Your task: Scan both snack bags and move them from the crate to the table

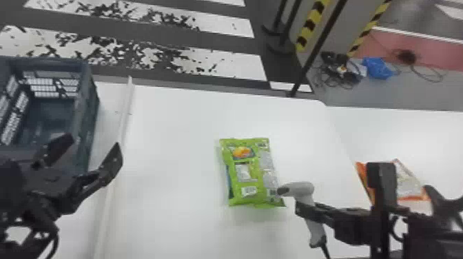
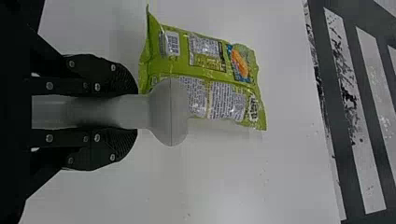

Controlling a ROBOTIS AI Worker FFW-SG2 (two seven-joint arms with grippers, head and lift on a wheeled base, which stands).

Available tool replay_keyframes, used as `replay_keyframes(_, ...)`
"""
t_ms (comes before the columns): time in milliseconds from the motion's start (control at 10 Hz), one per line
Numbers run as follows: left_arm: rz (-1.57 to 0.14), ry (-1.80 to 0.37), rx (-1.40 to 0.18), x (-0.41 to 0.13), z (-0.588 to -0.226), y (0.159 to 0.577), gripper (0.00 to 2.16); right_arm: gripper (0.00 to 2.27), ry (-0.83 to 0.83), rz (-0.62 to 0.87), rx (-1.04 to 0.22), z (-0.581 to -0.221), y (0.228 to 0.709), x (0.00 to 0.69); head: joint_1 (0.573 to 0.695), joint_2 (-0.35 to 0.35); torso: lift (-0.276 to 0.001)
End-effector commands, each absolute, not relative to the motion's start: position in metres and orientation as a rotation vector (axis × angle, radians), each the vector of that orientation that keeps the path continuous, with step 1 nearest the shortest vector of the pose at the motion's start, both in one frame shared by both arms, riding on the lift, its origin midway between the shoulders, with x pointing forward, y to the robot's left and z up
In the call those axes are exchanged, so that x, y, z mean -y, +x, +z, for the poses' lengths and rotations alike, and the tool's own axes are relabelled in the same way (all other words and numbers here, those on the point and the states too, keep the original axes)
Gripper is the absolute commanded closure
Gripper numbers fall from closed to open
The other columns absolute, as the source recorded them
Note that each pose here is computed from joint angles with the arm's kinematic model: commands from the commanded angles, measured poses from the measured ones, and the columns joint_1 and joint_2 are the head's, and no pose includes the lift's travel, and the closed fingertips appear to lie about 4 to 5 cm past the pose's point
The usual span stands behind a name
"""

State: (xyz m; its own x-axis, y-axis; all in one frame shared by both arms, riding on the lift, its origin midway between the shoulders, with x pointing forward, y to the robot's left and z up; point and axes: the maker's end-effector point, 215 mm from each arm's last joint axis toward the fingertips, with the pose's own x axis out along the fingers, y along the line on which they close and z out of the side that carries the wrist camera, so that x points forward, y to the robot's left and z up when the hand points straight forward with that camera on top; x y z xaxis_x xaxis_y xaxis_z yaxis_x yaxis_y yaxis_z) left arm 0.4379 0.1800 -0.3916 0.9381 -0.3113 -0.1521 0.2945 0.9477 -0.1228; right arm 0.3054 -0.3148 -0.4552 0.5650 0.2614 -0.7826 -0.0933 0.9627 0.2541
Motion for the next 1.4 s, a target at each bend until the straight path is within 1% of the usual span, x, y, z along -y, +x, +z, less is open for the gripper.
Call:
replay_keyframes(0,-0.308,-0.100,-0.170,-0.180,-0.392,0.438,0.09,2.25,0.193,0.242,-0.954,-0.456,0.305,0.299,0.695,-0.209,-0.088)
replay_keyframes(400,-0.306,-0.101,-0.171,-0.181,-0.393,0.438,0.09,2.25,0.180,0.271,-0.963,-0.463,0.310,0.285,0.695,-0.162,-0.088)
replay_keyframes(900,-0.309,-0.102,-0.171,-0.179,-0.393,0.438,0.09,2.25,0.181,0.265,-0.976,-0.468,0.309,0.287,0.695,-0.163,-0.088)
replay_keyframes(1100,-0.312,-0.104,-0.174,-0.177,-0.393,0.437,0.09,2.25,0.169,0.237,-0.938,-0.458,0.317,0.302,0.695,-0.168,-0.088)
replay_keyframes(1300,-0.316,-0.105,-0.172,-0.175,-0.392,0.437,0.09,2.25,0.158,0.170,-0.864,-0.449,0.342,0.343,0.695,-0.194,-0.088)
